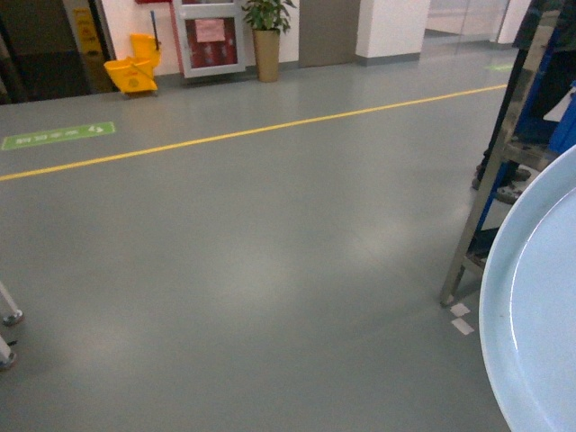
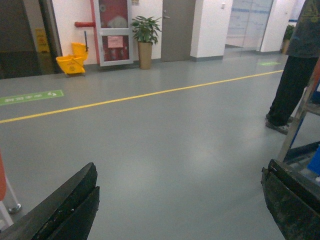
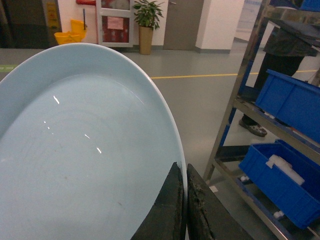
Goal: Place blue tray on left shelf second layer neatly
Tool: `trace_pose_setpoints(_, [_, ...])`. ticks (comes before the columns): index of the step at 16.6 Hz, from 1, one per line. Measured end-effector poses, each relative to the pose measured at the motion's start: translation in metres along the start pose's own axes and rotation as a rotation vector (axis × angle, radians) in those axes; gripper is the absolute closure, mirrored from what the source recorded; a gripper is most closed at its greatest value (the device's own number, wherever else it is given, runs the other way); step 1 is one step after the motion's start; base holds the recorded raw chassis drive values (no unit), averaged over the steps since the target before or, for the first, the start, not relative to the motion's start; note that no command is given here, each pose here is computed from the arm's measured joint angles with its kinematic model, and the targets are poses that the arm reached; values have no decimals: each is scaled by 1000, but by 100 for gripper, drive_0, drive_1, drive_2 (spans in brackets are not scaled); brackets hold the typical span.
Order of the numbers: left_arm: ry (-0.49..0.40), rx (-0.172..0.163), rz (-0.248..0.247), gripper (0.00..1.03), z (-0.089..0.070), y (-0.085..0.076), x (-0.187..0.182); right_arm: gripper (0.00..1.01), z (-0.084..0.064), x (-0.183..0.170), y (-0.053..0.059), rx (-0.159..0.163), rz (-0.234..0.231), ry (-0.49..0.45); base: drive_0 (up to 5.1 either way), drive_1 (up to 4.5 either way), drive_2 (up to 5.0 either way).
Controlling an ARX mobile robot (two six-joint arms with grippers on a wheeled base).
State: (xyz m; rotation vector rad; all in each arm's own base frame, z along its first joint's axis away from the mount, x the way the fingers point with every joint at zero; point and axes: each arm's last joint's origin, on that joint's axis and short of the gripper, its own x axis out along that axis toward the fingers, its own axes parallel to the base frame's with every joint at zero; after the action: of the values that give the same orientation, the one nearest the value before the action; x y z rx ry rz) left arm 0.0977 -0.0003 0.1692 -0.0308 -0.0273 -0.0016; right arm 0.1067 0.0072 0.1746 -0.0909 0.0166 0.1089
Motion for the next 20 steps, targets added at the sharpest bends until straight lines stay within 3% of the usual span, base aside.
trace_pose_setpoints(20, [0,0,0,5,0,0,0,99,0,0,0,0,0,-1,-155,-155,-155])
